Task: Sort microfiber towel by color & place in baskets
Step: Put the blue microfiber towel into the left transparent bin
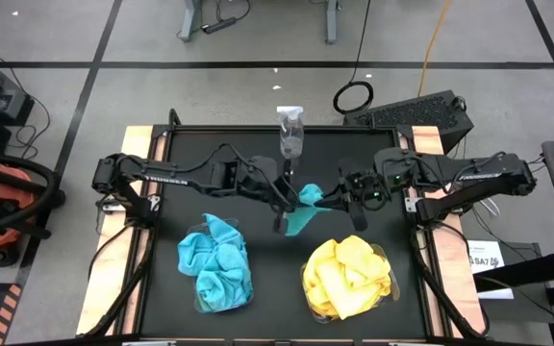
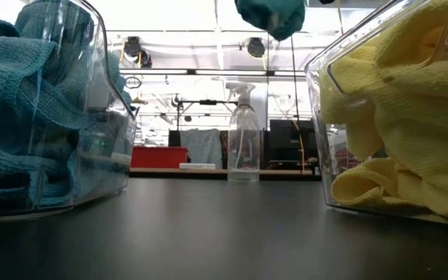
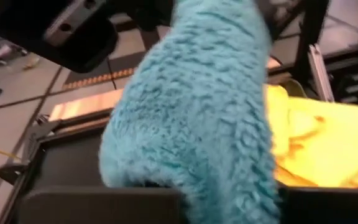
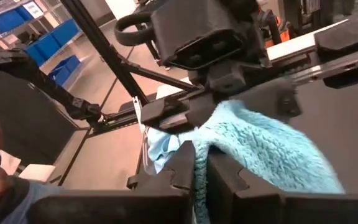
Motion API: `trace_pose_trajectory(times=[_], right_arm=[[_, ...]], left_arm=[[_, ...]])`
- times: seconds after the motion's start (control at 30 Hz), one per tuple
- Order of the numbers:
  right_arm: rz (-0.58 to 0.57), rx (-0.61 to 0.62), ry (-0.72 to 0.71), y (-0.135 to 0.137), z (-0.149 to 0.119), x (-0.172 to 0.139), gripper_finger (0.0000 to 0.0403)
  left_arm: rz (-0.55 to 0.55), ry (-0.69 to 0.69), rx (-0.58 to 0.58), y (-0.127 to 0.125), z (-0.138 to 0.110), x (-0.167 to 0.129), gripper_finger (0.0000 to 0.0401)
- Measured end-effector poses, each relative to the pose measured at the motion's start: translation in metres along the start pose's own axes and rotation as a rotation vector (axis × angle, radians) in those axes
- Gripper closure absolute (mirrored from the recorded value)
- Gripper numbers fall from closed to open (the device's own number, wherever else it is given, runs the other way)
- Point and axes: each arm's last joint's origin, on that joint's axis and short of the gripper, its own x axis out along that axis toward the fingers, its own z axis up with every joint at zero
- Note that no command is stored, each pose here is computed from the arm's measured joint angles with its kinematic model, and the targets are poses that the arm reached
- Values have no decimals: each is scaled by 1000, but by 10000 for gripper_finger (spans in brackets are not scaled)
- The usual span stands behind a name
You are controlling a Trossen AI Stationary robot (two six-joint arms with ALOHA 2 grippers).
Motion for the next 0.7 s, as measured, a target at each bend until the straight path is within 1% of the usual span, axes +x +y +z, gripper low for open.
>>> trace_pose_trajectory(times=[0.03,0.07,0.17,0.27,0.37,0.47,0.57,0.7], right_arm=[[2,0,2,1,-1,0,384],[10,-4,5,3,-2,1,376],[42,-20,6,12,-4,0,330],[35,-33,6,18,-7,1,258],[39,-28,6,20,-8,1,180],[45,3,18,21,-10,1,120],[56,16,33,24,-12,1,93],[77,16,44,29,-15,1,95]], left_arm=[[-10,7,2,-1,1,-3,376],[-22,11,8,-3,2,-6,382],[-29,-9,20,-7,11,-18,382],[-19,-33,38,-10,23,-41,383],[-18,-20,40,-15,32,-66,383],[-56,60,17,-27,32,-88,384],[-73,139,9,-43,31,-110,384],[-98,229,-8,-66,29,-134,384]])
